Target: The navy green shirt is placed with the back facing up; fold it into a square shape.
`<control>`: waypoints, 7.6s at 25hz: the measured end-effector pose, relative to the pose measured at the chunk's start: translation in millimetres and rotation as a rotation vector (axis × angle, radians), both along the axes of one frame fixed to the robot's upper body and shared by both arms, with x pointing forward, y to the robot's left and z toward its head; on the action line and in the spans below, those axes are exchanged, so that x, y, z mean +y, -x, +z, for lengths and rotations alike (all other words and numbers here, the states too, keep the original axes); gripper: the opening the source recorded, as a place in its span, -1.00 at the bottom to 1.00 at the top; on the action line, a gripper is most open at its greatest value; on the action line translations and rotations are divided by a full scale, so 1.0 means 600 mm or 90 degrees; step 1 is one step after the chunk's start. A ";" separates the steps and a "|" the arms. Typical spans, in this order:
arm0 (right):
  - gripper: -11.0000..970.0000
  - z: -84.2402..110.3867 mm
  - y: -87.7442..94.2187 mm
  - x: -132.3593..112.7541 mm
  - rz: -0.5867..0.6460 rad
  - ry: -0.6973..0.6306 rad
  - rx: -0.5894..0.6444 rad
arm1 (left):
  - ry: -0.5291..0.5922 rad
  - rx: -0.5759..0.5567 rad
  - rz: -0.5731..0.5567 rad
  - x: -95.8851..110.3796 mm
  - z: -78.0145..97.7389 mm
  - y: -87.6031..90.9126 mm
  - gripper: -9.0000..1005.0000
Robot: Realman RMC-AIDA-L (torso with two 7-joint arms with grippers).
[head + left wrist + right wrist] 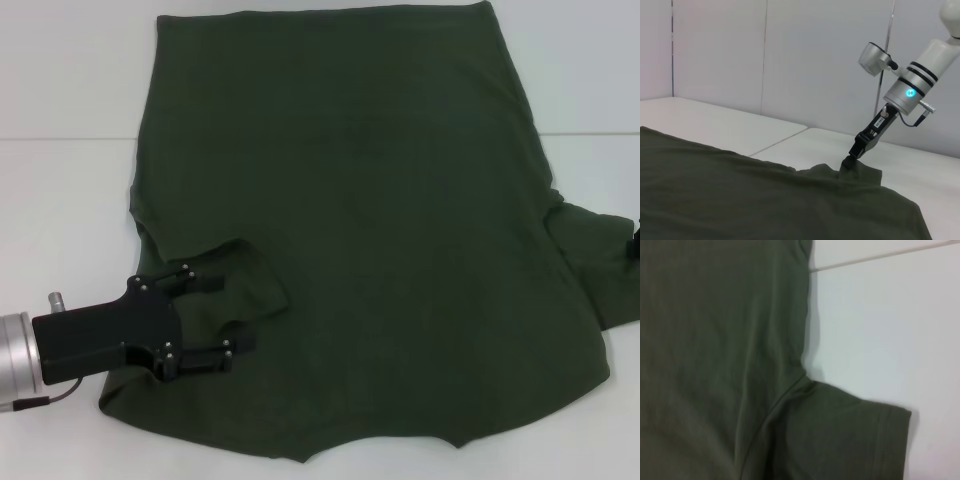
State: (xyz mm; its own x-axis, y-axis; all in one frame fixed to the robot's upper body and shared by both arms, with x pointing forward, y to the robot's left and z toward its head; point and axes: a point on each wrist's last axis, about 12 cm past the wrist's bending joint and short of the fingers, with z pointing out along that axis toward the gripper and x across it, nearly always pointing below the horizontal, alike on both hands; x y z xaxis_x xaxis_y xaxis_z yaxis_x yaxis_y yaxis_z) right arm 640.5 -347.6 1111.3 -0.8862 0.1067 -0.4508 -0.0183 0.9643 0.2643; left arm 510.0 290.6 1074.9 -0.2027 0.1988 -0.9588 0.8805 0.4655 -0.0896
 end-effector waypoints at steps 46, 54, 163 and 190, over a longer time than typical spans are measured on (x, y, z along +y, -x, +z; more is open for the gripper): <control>-0.94 0.103 -0.065 0.138 0.154 -0.039 -0.088 | -0.007 0.007 0.003 0.004 0.000 -0.002 0.72; -0.92 0.096 -0.061 0.187 0.200 -0.035 -0.081 | -0.007 0.010 0.003 0.004 -0.001 0.000 0.72; 0.83 -0.073 0.185 0.124 0.654 -0.101 -0.523 | 0.043 0.759 0.361 0.060 -0.003 -0.054 0.47; 0.83 0.049 0.163 0.026 0.434 -0.236 -0.205 | 0.031 0.736 0.362 0.067 -0.001 -0.057 -0.91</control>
State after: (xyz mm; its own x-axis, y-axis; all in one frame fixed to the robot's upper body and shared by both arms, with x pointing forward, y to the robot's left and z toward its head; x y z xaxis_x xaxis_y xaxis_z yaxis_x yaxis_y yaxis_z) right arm 542.5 -331.8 1140.5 -0.6450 -0.2142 -0.7335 -0.6938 0.5666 0.4446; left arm 544.0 330.6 1074.4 -0.9602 -0.2185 -0.1741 -0.0392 0.7222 -0.6906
